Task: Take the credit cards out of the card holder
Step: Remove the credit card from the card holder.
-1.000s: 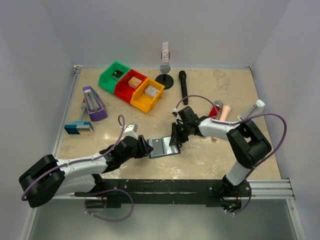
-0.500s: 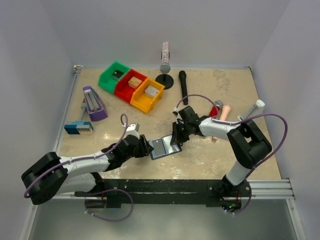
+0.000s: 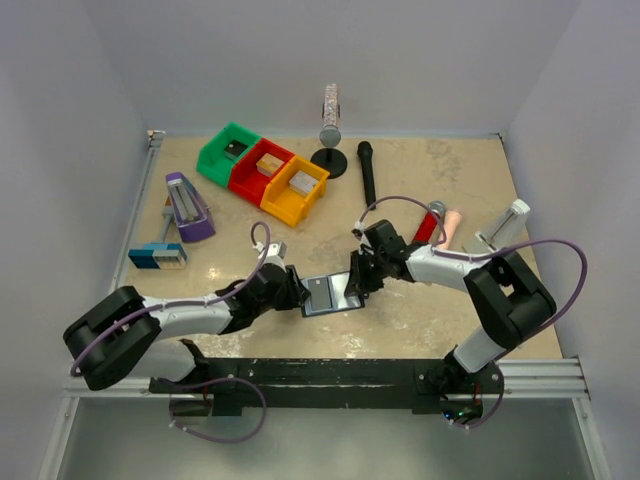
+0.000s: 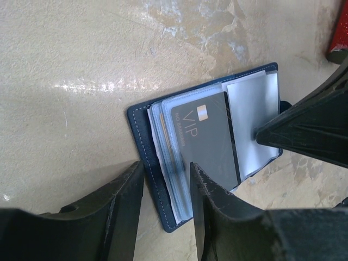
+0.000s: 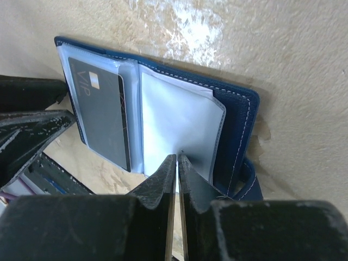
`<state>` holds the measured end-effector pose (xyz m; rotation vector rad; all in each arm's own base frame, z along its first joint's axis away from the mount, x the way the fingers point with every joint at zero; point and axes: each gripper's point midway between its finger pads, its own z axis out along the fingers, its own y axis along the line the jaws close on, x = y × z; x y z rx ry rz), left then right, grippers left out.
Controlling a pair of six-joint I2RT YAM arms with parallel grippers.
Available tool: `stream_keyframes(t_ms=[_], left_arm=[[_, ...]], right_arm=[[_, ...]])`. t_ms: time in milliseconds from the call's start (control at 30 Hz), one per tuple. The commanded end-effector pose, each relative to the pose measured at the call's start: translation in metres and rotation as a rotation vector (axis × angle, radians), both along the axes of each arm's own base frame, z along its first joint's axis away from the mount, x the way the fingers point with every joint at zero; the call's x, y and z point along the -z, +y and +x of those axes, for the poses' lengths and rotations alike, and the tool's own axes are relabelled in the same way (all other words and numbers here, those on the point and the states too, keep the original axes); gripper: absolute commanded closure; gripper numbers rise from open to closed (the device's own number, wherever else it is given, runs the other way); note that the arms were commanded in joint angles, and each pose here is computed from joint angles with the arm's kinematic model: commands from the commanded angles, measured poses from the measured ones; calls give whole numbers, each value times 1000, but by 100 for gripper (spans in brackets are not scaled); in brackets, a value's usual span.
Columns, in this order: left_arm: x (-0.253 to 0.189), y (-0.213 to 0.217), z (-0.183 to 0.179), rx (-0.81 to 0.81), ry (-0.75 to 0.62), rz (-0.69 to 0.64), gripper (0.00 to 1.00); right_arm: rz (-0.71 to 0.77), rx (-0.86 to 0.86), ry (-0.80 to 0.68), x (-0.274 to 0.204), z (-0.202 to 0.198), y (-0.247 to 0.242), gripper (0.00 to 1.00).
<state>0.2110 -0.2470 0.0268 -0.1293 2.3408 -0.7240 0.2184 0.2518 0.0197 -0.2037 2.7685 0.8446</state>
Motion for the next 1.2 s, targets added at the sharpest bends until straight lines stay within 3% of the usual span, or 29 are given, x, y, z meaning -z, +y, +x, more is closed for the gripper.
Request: stream_keyframes(t_ms=[0, 367, 533, 633, 833, 1167], left_arm=[[-12, -7, 15, 5, -45, -11, 57], [-14, -8, 24, -8, -48, -8, 56], [-29, -2, 24, -30, -71, -35, 52], [-42, 3, 24, -47, -100, -46, 48], [-65, -5, 19, -12, -122, -126, 49], [-44, -30, 12, 77, -49, -173, 63]], right_arm=[[27, 0, -6, -5, -5, 0, 89], [41, 1, -18, -16, -5, 1, 86], [12, 41, -84, -42, 7, -5, 61], [33, 56, -139, -62, 14, -4, 54], [201, 18, -239, -103, 22, 19, 55], [331, -25, -130, -94, 20, 49, 60]])
